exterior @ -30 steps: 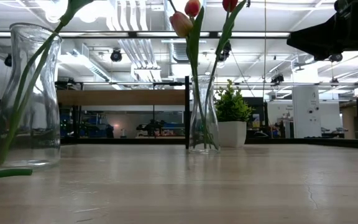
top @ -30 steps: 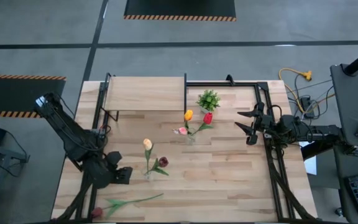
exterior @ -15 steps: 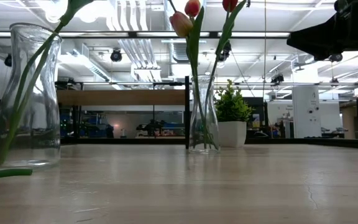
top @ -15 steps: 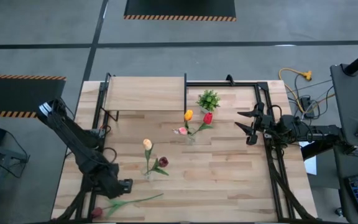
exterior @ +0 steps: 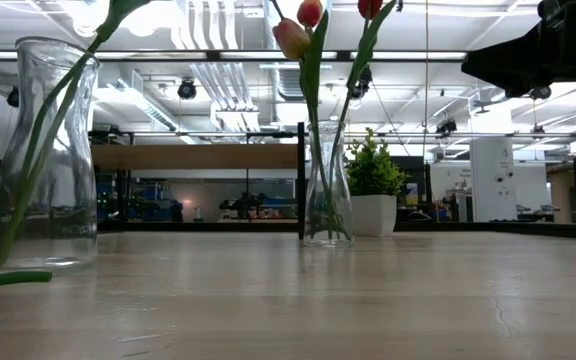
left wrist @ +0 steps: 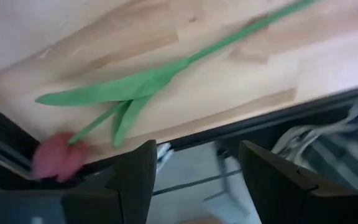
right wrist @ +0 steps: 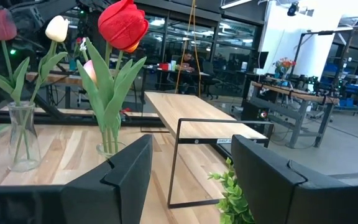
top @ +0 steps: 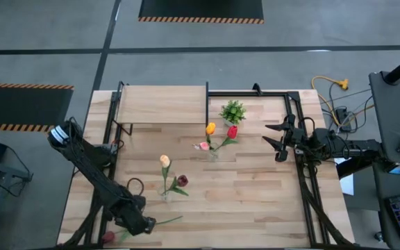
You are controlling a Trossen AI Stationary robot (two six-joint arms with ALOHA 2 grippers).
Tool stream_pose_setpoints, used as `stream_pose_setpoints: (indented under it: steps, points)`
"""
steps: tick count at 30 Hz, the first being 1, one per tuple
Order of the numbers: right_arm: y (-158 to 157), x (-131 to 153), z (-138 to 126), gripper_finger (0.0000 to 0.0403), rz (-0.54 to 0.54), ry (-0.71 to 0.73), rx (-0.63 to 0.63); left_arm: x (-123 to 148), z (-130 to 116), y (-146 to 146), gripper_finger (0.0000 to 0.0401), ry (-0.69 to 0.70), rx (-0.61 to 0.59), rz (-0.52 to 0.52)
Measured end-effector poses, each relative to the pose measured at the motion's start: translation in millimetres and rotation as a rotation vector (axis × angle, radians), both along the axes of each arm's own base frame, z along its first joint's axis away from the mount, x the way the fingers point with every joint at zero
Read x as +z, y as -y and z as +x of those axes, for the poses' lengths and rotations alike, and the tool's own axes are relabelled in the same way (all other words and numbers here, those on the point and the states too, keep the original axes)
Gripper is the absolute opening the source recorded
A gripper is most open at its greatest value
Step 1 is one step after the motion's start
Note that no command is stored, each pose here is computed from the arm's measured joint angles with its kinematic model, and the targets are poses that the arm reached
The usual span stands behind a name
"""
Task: Pick and place flowers into a vace then onto a shelf
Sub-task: Put the dark red tulip into the top transparent flower vase
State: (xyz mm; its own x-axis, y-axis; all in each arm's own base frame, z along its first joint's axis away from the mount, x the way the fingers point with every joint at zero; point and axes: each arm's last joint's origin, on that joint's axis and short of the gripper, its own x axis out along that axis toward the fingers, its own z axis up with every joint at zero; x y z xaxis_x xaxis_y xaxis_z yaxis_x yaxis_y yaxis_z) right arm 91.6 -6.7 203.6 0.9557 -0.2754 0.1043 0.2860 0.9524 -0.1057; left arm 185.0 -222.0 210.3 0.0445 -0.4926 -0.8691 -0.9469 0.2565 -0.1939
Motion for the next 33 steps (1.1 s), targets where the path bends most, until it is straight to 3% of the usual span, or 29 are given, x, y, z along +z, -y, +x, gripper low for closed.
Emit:
stream_pose_setpoints:
  steps: [6,13,19,25,33]
  points:
    - [0,0,0,0.0210,0.000,0.000,0.000,-10,-1,5,0.0204,-0.009,-0.186,-0.014]
    - [0,0,0,0.0210,0.000,0.001,0.000,-15,0,3,0.0189,0.087,-0.394,0.002]
    - [0,0,0,0.0210,0.001,0.002,0.000,-15,7,-3,0.0184,0.224,-0.605,0.001]
    - [0,0,0,0.0210,0.017,0.008,0.002,-14,13,-9,0.0184,0.419,-0.924,-0.018]
    - [0,-1,0,0.0210,0.081,0.016,0.008,-16,7,-11,0.0184,0.496,-1.185,-0.018]
